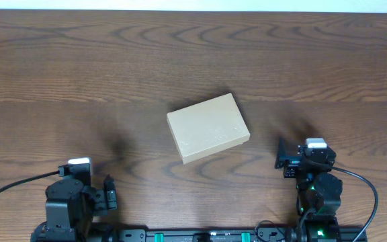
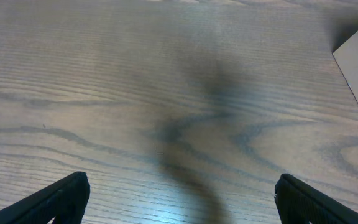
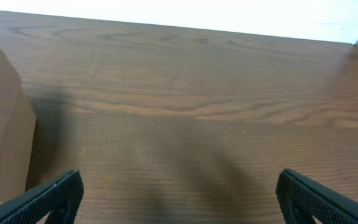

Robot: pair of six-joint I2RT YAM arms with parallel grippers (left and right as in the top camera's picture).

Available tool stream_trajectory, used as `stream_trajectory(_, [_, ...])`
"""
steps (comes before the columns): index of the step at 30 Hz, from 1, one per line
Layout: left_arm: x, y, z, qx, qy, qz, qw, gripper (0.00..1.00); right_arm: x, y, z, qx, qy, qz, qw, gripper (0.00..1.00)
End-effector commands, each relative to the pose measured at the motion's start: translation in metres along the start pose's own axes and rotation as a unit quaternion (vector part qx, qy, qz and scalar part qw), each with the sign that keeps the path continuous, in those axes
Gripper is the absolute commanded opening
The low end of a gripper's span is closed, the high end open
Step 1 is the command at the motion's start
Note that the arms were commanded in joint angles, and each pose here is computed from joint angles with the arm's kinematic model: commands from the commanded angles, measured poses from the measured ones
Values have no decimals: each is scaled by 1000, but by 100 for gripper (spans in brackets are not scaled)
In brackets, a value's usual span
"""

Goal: Pack container

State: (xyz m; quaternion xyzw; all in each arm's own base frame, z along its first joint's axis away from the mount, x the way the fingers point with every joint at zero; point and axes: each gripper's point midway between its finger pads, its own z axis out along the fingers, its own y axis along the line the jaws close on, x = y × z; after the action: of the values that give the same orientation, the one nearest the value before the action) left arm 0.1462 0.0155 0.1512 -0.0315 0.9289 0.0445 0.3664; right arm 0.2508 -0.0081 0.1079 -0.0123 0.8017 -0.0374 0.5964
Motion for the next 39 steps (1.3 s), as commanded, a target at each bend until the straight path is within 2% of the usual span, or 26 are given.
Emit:
stream_trajectory(1, [1, 1, 1, -4, 2, 0, 1000, 96, 1, -4, 0, 10, 0, 9, 1000, 99])
stream_trajectory(22, [-1, 1, 1, -4, -3, -1, 1000, 95, 1, -4, 0, 9, 0, 9, 1000, 99])
stream_trajectory(26, [-55, 2, -1, -10, -117, -20, 993, 95, 1, -4, 0, 9, 0, 9, 1000, 99])
stream_trajectory(31, [-132, 5, -15, -11, -295, -61, 953, 95, 1, -4, 0, 10, 1, 9, 1000, 99])
stream_trajectory(35, [-153, 11, -11, -25, -380, -87, 920, 95, 1, -4, 0, 10, 0, 9, 1000, 99])
stream_trajectory(39, [-151, 17, 1, -41, -423, -107, 899, 95, 1, -4, 0, 9, 0, 9, 1000, 99])
